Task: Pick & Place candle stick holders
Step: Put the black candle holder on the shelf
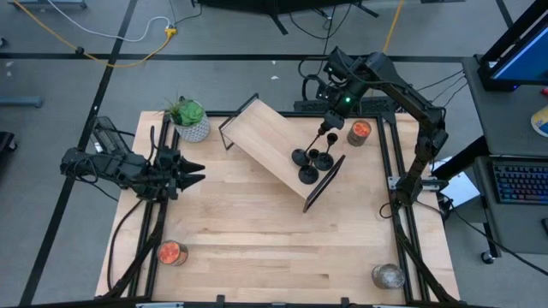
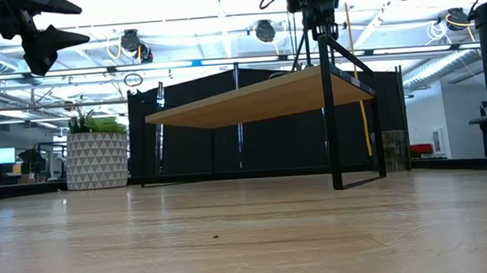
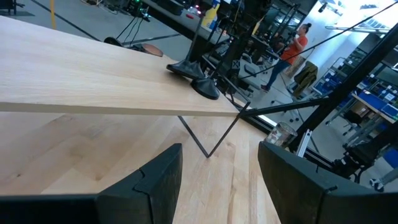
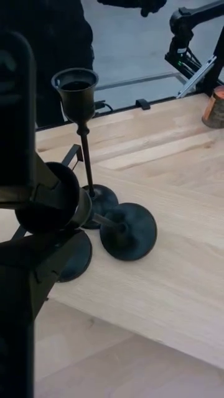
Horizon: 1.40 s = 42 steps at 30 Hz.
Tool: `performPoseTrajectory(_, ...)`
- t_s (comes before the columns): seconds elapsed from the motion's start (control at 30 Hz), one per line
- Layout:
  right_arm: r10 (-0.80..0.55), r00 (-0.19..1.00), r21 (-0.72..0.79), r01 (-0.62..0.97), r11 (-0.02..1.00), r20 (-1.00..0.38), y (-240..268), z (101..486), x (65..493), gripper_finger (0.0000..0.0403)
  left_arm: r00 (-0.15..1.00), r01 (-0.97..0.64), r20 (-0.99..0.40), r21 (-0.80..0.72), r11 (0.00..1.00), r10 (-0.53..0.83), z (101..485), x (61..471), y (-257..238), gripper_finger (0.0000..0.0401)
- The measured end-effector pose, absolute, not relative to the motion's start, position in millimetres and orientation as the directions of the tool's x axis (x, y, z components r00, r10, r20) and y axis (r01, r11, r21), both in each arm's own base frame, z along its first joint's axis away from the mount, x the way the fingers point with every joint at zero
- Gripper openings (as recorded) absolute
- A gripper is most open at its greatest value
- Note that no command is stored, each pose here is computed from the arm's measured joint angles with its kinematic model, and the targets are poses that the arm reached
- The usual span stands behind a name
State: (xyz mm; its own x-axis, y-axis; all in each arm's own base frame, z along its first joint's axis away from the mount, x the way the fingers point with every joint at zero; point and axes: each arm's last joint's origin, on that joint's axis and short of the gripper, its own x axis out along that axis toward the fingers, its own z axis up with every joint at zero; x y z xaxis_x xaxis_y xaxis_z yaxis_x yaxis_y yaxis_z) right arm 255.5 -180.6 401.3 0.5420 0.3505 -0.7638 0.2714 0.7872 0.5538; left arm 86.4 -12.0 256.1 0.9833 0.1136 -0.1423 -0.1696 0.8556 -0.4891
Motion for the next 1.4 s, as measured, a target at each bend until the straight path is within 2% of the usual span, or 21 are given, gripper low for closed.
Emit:
performPoseTrajectory(1.03, 0.298, 0.600, 0.520, 0.235, 0.822, -0.742, -182, 408, 260, 0.0045, 0.983, -0.170, -0.144, -0.489, 0.856, 0.114, 256, 86, -12, 0.0216)
performPoseTrajectory(1.27, 0.257, 0.605, 0.475, 0.232, 0.849, -0.754, -174, 415, 256, 0.0009, 0.982, -0.176, -0.144, -0.476, 0.862, 0.121, 256, 86, -12, 0.0216)
performPoseTrajectory(1.4, 0.234, 0.609, 0.458, 0.241, 0.856, -0.758, -173, 418, 256, 0.0009, 0.980, -0.191, -0.143, -0.470, 0.862, 0.139, 256, 86, -11, 0.0216)
